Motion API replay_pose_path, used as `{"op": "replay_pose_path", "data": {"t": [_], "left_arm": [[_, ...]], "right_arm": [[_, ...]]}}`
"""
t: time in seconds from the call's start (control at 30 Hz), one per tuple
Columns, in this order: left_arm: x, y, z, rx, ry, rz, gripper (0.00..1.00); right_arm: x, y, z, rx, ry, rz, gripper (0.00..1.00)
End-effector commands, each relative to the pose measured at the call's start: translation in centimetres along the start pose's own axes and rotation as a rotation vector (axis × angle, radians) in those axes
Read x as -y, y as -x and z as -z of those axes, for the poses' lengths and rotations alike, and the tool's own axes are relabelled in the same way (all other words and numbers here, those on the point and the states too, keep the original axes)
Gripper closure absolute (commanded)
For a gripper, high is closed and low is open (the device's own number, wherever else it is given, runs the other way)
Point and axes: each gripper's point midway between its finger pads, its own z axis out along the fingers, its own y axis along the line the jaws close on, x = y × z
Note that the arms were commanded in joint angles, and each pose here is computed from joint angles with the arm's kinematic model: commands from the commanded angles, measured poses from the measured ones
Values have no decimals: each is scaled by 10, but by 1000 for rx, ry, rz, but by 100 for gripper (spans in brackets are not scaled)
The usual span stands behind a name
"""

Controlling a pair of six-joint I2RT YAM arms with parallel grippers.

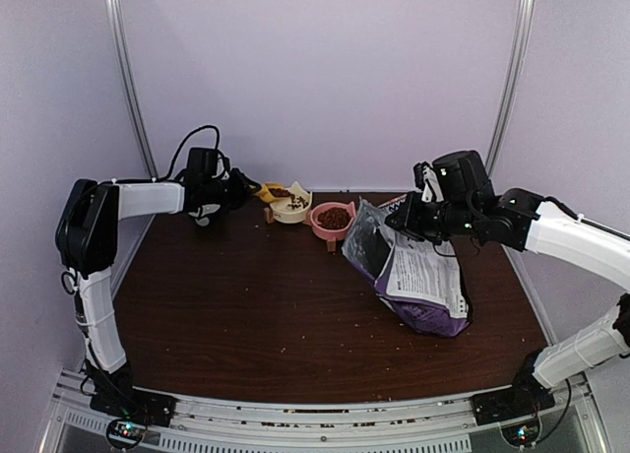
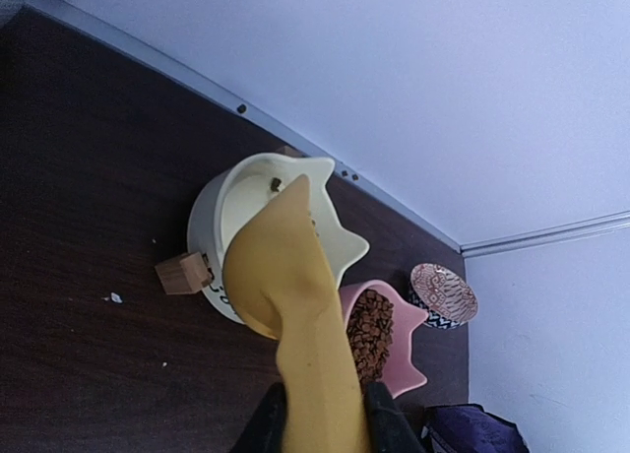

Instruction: Serve the pet food

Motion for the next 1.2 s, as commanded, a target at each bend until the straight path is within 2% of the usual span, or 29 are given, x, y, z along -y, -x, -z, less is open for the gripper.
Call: {"op": "replay_pose_path", "data": {"t": [0.0,0.67,0.83,0.97,1.17], "left_arm": [[9,18,4,37,10,-76,100],[32,23,9,29,135,-294,100],[47,19,12,19,163,-413,100],[53,15,18,28,267,-550,100],[54,10,23,20,360,-666,100]], "right_arm": [[-6,11,3,23,11,3,100],[-5,12,3,26,7,16,100],[-5,12,3,24,8,17,100],[-4,12,3,24,4,20,100],[-3,11,3,25,2,20,100]]}}
